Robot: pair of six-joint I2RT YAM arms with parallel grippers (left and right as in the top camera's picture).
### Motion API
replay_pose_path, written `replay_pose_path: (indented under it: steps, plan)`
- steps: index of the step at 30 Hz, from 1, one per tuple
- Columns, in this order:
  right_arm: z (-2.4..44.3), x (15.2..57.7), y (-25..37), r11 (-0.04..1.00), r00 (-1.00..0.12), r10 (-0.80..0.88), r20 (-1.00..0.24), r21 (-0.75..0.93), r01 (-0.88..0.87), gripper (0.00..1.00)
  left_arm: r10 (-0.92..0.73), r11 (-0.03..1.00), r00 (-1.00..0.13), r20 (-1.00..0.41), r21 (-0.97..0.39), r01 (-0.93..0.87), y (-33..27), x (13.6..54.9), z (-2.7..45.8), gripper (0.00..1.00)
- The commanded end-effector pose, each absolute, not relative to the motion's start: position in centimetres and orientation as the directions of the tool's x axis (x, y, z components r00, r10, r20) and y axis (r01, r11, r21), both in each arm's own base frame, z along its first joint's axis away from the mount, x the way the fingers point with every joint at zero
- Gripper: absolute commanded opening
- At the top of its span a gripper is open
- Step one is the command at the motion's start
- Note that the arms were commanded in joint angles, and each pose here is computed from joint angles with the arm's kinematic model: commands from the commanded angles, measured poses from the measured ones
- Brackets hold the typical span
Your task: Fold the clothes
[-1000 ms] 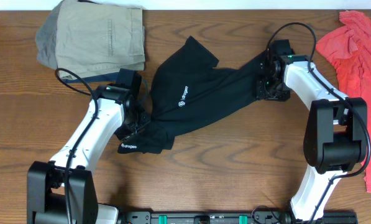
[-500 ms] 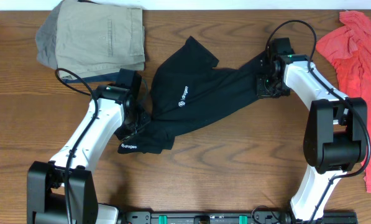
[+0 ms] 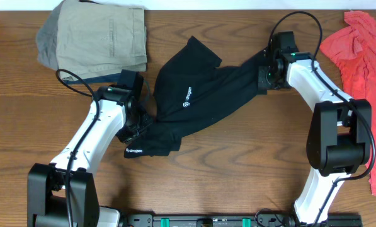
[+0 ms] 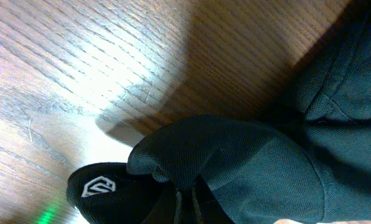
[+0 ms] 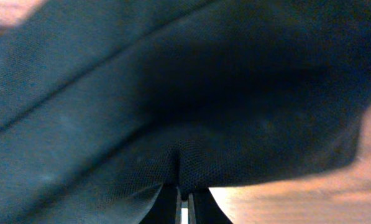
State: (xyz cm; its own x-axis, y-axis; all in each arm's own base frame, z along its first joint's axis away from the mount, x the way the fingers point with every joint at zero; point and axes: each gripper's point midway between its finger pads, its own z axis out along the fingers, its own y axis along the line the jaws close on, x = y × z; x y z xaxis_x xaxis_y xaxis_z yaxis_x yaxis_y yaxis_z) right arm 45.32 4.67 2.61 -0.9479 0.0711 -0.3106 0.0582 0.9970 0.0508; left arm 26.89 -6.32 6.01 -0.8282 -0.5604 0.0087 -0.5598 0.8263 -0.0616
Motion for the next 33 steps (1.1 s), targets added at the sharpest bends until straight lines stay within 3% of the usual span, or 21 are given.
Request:
replay_pose_path:
  steps: [1,11,14,17,20,22,26,33]
  plan:
    - [3.7,46.4,6.4,0.997,-0.933,0.060,-0.355,0.075,0.036,0.02,-0.559,0.828,-0.829,0.011,-0.036,-0.559,-6.0,26.5,5.7,0.06]
    - [4.6,48.0,10.3,0.995,-0.896,0.011,-0.444,0.096,-0.035,0.05,-0.559,0.828,-0.829,0.011,-0.036,-0.559,-6.0,26.5,5.6,0.06]
    - [4.9,48.6,11.0,0.994,-0.882,0.004,-0.472,0.101,-0.050,0.22,-0.559,0.828,-0.829,0.011,-0.036,-0.559,-6.0,26.5,5.6,0.06]
    - [4.8,48.6,11.2,0.993,-0.882,0.000,-0.471,0.101,-0.053,0.30,-0.559,0.829,-0.829,0.012,-0.036,-0.559,-6.0,26.5,5.6,0.06]
    - [4.4,48.1,10.8,0.995,-0.894,-0.005,-0.448,0.086,-0.048,0.62,-0.559,0.828,-0.829,0.011,-0.036,-0.559,-6.0,26.5,5.6,0.06]
    - [4.3,47.7,9.7,0.998,-0.902,-0.012,-0.432,0.043,-0.034,0.71,-0.559,0.829,-0.829,0.012,-0.036,-0.559,-6.0,26.4,5.6,0.06]
    - [4.3,47.1,6.6,0.998,-0.917,0.008,-0.398,-0.054,0.032,0.73,-0.558,0.829,-0.829,0.012,-0.035,-0.558,-6.0,26.4,5.6,0.06]
    - [3.6,45.5,4.1,0.995,-0.945,0.045,-0.324,-0.068,0.070,0.72,-0.559,0.828,-0.829,0.012,-0.036,-0.559,-6.0,26.5,5.6,0.06]
